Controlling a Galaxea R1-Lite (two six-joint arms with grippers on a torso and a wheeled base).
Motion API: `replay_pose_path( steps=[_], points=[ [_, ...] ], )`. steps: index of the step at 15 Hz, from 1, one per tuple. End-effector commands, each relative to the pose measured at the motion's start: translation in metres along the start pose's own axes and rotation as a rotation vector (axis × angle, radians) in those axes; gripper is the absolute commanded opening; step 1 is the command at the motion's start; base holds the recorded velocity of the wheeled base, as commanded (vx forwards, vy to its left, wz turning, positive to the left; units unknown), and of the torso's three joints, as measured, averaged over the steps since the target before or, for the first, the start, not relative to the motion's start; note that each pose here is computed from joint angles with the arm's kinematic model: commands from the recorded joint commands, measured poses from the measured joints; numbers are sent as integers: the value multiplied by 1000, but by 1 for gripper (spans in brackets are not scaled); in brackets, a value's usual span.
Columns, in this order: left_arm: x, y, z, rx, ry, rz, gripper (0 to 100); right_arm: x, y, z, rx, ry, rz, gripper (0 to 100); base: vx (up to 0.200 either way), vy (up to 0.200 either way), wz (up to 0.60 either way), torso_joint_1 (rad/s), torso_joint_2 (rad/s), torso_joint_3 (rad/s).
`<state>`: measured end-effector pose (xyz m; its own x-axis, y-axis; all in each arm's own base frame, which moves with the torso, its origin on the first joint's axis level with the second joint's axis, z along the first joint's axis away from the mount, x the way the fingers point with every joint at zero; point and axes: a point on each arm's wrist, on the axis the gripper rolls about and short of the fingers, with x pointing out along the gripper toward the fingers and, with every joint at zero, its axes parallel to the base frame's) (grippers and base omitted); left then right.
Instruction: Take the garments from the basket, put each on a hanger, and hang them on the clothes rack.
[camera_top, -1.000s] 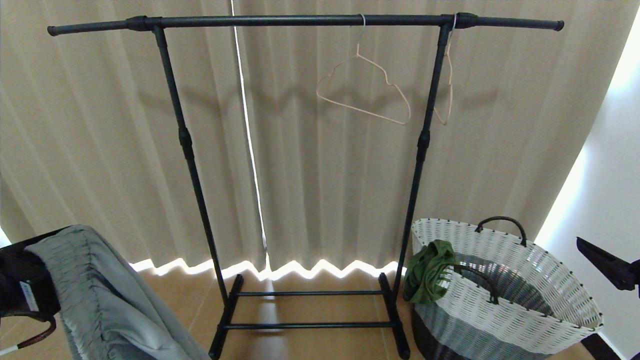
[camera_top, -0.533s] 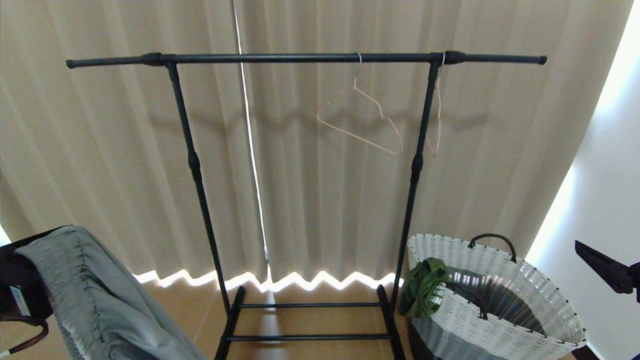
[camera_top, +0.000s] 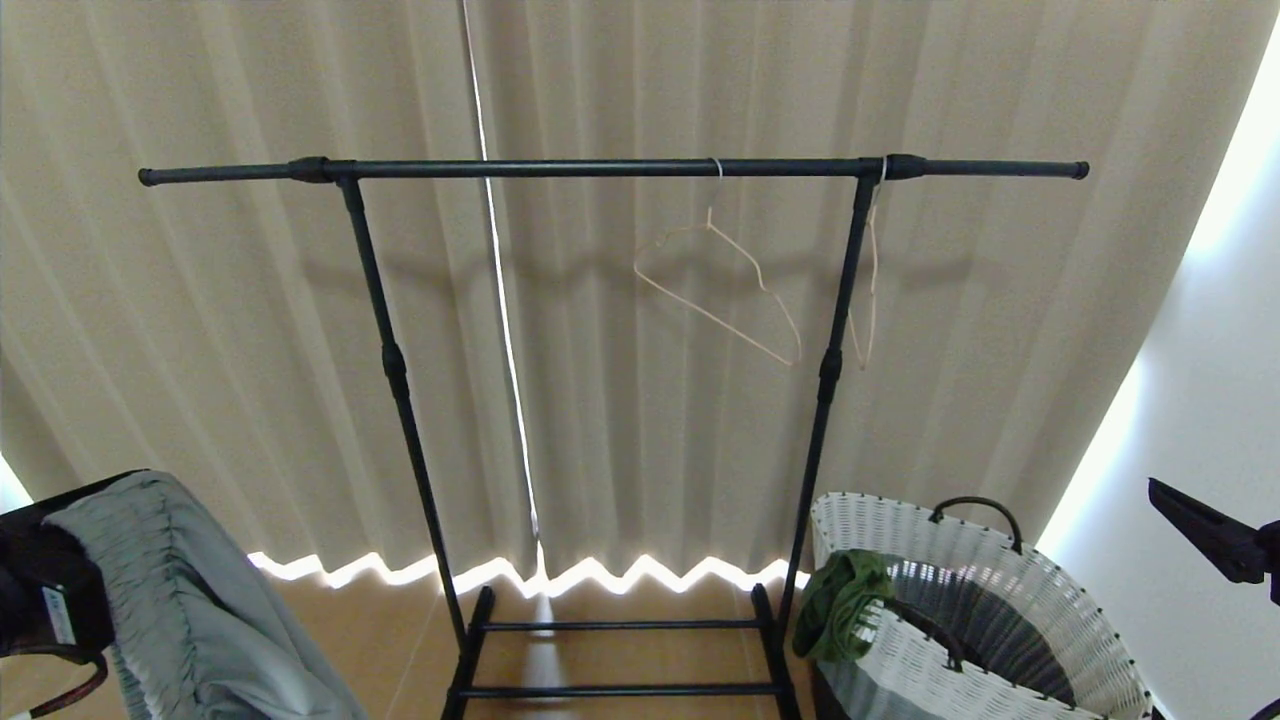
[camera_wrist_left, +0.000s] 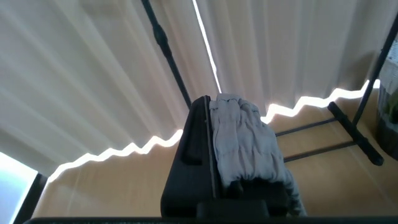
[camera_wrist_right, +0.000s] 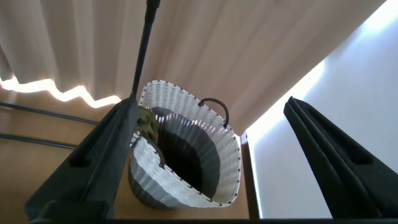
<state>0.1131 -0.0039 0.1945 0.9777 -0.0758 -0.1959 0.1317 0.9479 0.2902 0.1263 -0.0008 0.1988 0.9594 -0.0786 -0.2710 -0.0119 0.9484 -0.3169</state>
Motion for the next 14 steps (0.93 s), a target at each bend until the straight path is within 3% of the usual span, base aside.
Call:
replay_pose_path(
  steps=[1,9,14],
  points=[
    [-4,-2,-4,1,-5,-2,0,1,0,0,-1,-1,0,100,0,0,0,90,-178,-100],
    [-3,-2,-4,-2,-3,-6,0,0,0,0,-2,-7,-1,100,0,0,0,10,-18,-11],
    [-3,-2,-4,-1,-2,-12,0,5,1,1,-2,7,4,100,200,0,0,2,-3,2]
  ],
)
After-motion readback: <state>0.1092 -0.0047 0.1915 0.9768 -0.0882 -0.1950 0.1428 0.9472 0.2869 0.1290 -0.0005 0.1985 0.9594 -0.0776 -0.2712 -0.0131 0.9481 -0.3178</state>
